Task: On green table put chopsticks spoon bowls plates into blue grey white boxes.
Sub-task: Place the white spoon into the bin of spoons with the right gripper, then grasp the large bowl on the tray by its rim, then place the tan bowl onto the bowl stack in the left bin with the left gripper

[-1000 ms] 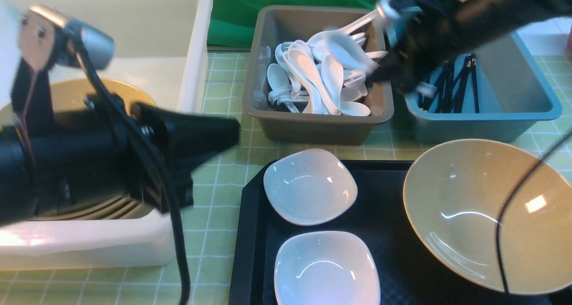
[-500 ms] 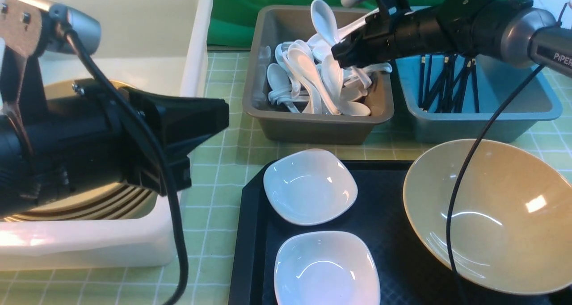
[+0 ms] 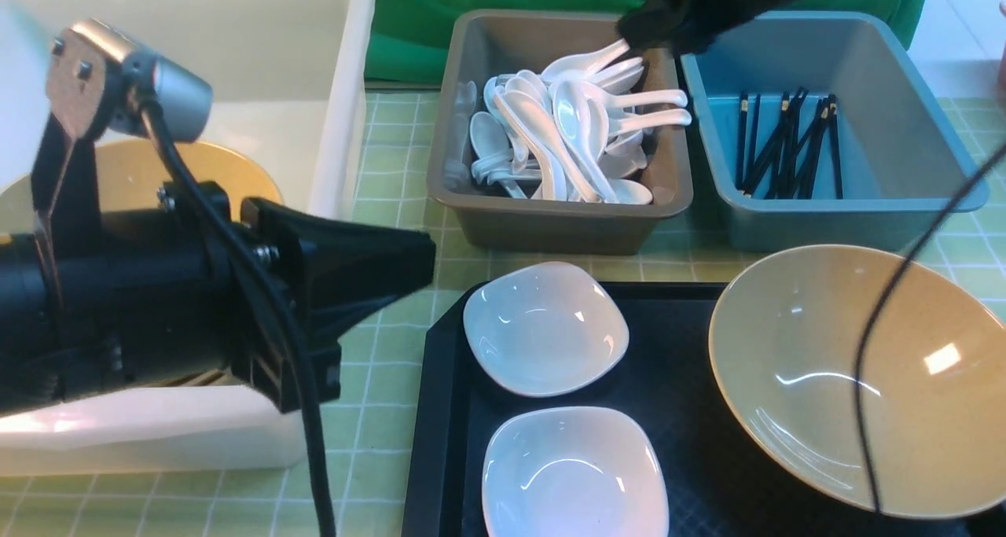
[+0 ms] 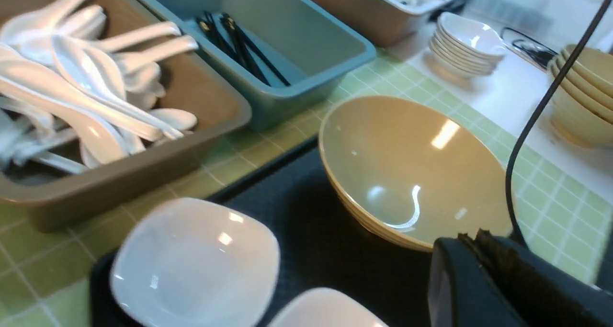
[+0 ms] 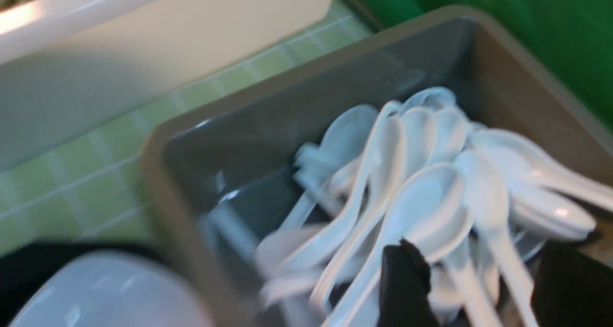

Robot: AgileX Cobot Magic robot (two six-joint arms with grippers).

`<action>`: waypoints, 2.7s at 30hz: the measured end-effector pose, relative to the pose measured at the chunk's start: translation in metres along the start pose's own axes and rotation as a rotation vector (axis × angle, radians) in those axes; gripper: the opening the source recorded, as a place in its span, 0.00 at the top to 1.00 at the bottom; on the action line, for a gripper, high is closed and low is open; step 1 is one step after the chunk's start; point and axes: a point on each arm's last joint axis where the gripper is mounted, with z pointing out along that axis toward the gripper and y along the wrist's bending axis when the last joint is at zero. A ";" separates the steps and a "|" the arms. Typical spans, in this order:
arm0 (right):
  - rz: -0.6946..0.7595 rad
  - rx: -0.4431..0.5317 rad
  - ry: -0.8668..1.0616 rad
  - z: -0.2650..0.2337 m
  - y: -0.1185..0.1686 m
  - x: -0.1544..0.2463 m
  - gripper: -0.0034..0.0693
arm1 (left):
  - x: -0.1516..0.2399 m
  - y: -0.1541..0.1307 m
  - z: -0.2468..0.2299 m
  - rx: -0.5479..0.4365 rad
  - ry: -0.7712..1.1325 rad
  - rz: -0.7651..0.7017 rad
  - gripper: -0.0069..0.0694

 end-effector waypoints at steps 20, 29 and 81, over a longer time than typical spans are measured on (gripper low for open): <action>0.224 0.058 0.310 -0.146 0.118 0.081 0.91 | 0.018 -0.019 -0.004 0.216 0.200 0.000 0.91; 0.335 0.138 0.181 -0.173 0.165 0.126 0.92 | 0.009 0.012 0.042 0.184 0.143 -0.264 0.91; 0.061 -0.101 -0.320 -0.193 0.209 0.104 0.89 | -0.128 0.080 0.169 0.001 0.527 -0.162 0.89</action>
